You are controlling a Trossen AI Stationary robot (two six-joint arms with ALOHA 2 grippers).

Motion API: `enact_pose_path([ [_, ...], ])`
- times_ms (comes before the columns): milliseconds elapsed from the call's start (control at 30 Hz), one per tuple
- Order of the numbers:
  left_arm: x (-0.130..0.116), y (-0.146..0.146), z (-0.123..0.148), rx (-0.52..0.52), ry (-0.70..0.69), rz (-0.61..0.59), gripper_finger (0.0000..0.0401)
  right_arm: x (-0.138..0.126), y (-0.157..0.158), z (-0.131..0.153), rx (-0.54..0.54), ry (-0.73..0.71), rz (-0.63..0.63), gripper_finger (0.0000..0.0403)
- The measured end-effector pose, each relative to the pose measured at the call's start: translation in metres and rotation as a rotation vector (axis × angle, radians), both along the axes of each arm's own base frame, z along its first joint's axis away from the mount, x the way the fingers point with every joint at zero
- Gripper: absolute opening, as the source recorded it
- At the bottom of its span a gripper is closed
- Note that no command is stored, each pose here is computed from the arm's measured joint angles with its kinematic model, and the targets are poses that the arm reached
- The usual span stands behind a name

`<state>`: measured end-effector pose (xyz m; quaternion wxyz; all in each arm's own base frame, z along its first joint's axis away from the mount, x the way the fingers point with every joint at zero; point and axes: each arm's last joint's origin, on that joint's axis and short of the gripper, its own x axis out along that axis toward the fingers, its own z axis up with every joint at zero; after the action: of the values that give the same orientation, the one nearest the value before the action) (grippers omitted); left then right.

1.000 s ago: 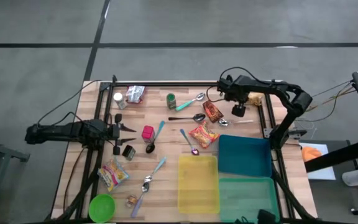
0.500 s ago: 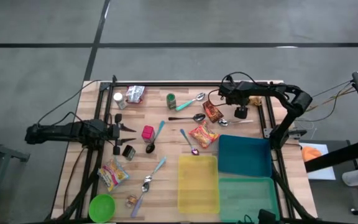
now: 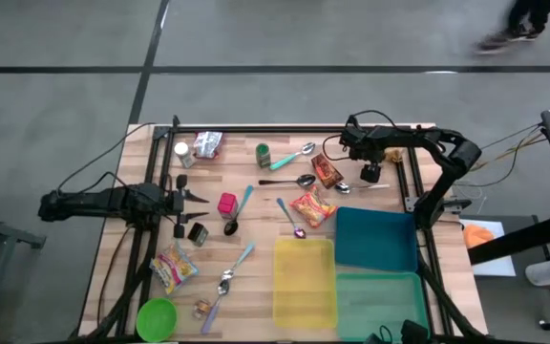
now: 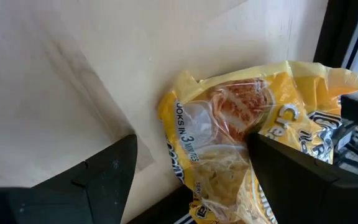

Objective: Pick & Place Food Item
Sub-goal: Put the yellow noodle pack into the blue bin

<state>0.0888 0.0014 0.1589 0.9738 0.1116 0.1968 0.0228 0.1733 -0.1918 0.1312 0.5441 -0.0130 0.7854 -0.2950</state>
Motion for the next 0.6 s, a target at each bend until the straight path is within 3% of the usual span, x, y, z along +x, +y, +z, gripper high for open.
enact_pose_path([
  [233,0.0,0.0,0.0,0.0,0.0,0.0,0.0159,-0.0001,-0.0003,-0.0001,-0.011,0.005,-0.001,0.0287],
  [600,0.0,0.0,0.0,0.0,0.0,0.0,0.0158,-0.0003,-0.0005,-0.0005,-0.059,-0.019,-0.074,0.0156],
])
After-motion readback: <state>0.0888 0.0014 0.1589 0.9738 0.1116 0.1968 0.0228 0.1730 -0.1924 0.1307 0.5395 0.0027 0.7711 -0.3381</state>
